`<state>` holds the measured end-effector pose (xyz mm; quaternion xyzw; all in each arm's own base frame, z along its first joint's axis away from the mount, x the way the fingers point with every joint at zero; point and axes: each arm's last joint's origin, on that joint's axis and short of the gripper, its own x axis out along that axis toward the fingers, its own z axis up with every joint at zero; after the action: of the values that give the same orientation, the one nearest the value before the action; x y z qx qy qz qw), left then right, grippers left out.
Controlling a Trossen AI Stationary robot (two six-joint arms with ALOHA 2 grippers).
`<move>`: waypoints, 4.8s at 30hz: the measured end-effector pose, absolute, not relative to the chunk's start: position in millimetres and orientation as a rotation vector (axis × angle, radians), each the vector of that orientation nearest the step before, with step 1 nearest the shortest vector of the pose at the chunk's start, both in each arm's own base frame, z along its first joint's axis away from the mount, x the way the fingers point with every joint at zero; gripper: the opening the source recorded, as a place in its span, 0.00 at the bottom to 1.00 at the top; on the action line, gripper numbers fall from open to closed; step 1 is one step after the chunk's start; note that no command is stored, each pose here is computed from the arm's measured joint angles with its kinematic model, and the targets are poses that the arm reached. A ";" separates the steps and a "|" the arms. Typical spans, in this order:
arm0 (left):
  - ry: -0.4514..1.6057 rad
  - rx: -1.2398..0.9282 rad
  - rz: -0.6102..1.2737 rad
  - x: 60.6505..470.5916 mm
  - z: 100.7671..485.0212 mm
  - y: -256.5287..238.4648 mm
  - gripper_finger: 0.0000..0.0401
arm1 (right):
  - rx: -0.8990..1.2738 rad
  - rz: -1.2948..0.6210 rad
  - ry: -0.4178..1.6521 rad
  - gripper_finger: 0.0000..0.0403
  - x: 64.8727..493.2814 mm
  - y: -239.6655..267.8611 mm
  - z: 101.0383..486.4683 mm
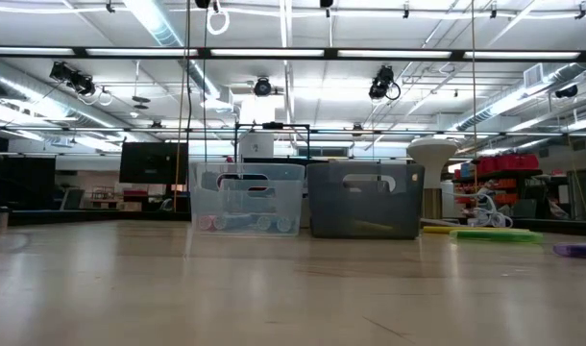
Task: Pick & Place Markers
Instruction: Put the left pink marker pen into the black bin
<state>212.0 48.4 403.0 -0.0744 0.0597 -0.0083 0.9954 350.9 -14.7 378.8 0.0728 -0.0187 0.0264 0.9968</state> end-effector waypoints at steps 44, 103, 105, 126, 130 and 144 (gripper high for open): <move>0.030 -0.202 0.012 259.0 394.6 27.5 0.06 | 0.167 0.061 -0.119 0.06 350.0 -11.4 386.9; 0.285 -0.248 0.065 224.9 381.8 40.8 0.34 | 0.971 -0.950 0.836 0.04 309.2 -32.3 330.5; 0.301 -0.254 0.048 224.5 380.4 40.2 0.34 | 0.959 -0.982 0.872 0.04 319.5 -35.8 334.8; 0.319 -0.259 -0.030 224.1 379.3 37.8 0.34 | 1.028 -1.056 0.927 0.04 349.9 -51.1 283.1; 0.319 -0.259 -0.029 224.1 379.4 37.8 0.34 | 1.070 -1.019 0.894 0.04 354.2 -53.7 255.2; 0.319 -0.259 -0.025 224.2 379.3 38.0 0.34 | 1.259 -0.972 0.856 0.04 340.0 -55.5 173.3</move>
<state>224.2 38.0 379.3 -0.1284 0.1585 -0.0126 0.9789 340.0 -55.5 173.3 0.5472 0.3721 -0.4226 0.6193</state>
